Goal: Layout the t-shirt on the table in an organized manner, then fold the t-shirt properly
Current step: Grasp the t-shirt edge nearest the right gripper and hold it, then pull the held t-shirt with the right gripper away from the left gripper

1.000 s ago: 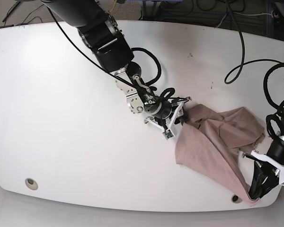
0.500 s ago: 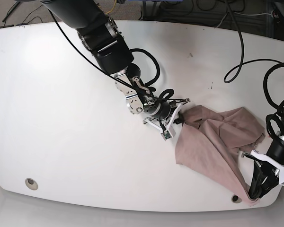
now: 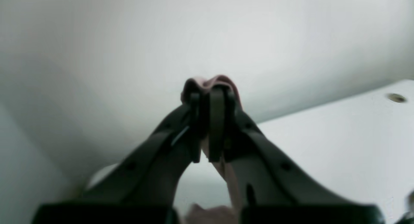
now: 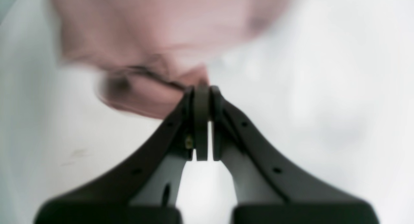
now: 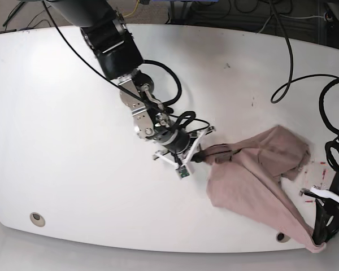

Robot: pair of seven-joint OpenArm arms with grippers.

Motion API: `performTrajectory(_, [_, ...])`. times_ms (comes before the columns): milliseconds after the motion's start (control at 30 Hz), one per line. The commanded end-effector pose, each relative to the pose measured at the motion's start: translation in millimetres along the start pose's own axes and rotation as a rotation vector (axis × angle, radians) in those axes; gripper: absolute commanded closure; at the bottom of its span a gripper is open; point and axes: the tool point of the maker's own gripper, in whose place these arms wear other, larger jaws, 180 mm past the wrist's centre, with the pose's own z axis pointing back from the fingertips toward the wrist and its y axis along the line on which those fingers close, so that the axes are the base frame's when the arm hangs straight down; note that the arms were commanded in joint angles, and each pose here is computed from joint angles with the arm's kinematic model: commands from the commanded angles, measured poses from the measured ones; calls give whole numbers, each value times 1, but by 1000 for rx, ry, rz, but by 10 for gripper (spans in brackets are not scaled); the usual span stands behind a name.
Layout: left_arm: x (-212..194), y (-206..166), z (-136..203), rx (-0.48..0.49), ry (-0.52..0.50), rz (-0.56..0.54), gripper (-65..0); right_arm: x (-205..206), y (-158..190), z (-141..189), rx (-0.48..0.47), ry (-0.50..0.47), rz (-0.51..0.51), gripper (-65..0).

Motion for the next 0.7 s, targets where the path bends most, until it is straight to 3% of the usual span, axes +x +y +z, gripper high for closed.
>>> performTrajectory(0, [20,4,-1,3,-56,-35,0,25,-9,13,-24,-64,28,0])
performTrajectory(167, [19,0,-3,0,-64,-21,0,27,-39,35,-98,-79,52,0])
performTrajectory(400, [18,-4,-4,2,-72,3,0,22,-103,75,-222,-115,-72,0])
performTrajectory(667, [12,-12,-7,1,-78,46,0,27,-165,123,-309,-144,-111,0])
